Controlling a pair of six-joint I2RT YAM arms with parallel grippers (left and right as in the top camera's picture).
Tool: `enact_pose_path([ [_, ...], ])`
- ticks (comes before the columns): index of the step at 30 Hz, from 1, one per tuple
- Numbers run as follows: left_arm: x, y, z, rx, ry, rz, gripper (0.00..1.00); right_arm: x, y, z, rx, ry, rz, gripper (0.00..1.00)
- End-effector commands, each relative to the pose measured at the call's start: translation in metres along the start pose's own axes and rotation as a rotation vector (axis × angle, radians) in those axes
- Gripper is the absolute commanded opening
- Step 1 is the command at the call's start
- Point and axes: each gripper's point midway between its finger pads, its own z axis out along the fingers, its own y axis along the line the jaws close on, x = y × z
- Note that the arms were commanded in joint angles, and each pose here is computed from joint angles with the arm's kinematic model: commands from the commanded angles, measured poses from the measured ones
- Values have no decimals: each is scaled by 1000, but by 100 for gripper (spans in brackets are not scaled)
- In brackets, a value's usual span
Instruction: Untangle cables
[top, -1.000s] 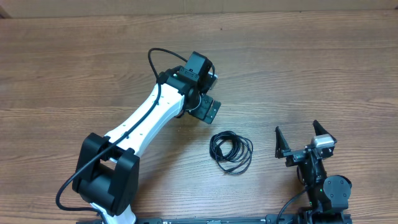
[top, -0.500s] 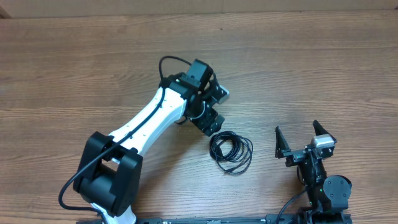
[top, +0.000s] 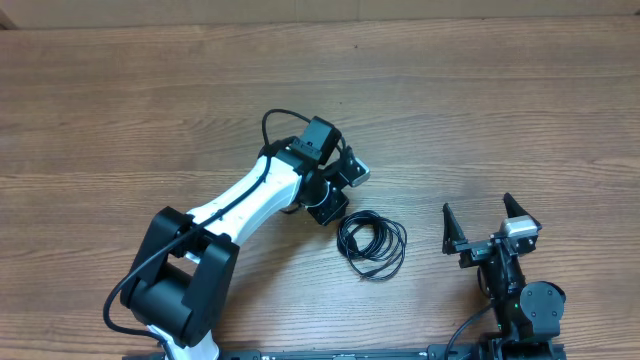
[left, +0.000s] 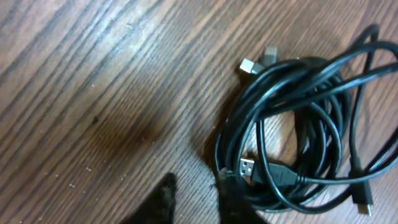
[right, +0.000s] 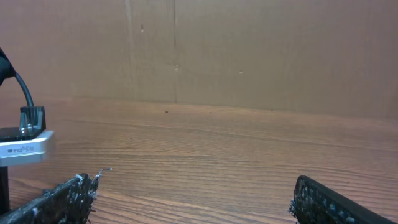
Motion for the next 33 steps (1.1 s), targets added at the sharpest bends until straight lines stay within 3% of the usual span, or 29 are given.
enact_pose_path([
  [1,4,-6,8,26,13,-17,11,2,0,0,5,-4,-2,100],
  [3,3,-6,9,25,8,-21,4,2,0,0,5,-4,-2,100],
  [13,0,-7,4,24,10,-90,4,2,0,0,5,-4,-2,100],
  [22,-24,-12,-34,14,-31,-138,4,2,0,0,5,-4,-2,100],
  [33,-28,-17,-71,-33,-77,-239,4,2,0,0,5,-4,-2,100],
])
